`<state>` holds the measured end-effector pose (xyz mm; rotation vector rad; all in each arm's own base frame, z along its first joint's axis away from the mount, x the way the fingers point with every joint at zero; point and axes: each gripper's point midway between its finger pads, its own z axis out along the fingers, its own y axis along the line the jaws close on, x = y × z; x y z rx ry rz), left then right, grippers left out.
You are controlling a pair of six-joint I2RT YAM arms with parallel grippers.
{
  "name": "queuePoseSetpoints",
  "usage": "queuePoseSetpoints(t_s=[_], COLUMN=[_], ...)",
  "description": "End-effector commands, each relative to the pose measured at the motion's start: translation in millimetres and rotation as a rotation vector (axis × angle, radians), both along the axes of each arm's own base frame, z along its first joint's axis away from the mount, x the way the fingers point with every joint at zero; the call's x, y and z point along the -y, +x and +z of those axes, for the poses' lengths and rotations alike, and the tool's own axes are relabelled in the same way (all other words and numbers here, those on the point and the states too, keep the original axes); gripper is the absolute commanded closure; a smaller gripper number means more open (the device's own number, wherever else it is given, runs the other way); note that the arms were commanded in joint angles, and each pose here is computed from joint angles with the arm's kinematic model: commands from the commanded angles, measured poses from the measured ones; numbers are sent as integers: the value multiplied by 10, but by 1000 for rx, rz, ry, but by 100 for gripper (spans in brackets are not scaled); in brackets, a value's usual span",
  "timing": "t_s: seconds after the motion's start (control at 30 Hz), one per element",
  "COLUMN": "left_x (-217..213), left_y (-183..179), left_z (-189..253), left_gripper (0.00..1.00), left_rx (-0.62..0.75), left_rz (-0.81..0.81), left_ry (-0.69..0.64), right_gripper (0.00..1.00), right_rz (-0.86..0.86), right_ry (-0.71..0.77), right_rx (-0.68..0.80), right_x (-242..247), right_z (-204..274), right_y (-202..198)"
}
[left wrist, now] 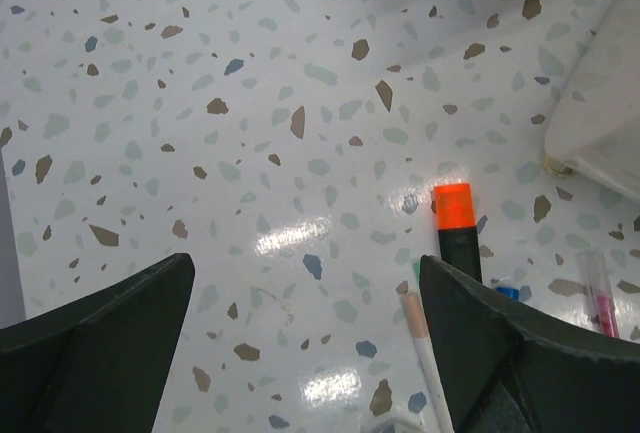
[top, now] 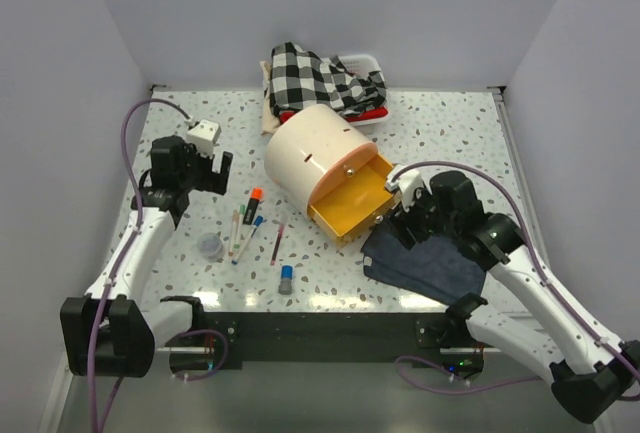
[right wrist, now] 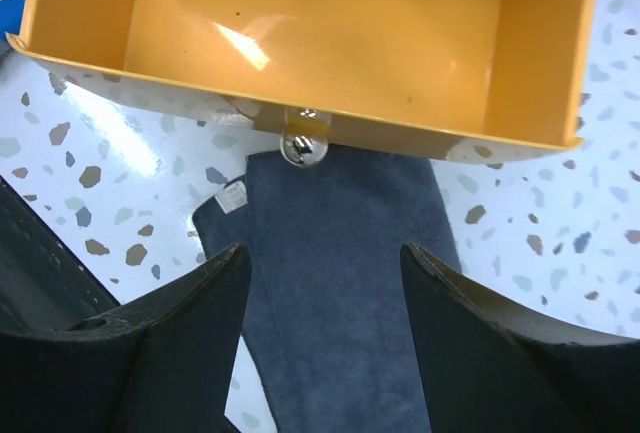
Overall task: Sort the stationery into containers
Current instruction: Pick up the stationery from the center of the board.
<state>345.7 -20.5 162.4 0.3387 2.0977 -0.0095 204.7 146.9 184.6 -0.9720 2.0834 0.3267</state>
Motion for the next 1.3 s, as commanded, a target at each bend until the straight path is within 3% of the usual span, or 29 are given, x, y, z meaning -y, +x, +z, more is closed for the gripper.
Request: queuePoseSetpoints(t_s=[0.0,0.2,0.3,0.4,0.6,0.87,1.07,1.27], left_x=[-50,-295,-438,-583,-571,-180,46,87], left_y=[-100,-544,-837,-1039,-1420,-1344,-1544,-1454], left_z=[210,108,60,102,-333,-616,-813,-921], left_gripper=[0,0,0,0,0,0,0,0], left_rx=[-69,-277,-343,-351,-542,-500,-550,-567], left_rz=[-72,-197,-279,-291,-463,-517,-556,-504], left_ry=[102,337,453,478,375,159,203,222], right_gripper=[34,35,36,37,38,36,34,34], right_rz=[35,180,187,234,328,296,280,272], right_ry=[-42,253,317,341,272,240,255,267], right_rx=[65,35,-7,-66,-29,134,183,193], right_x=[137,-354,-510,-711,-1001,-1144,-1108,-1122], right_z=[290,908,959,981,1111,1637,1736,1741], right_y=[-86,-301,-254,-187,35,416,428,458])
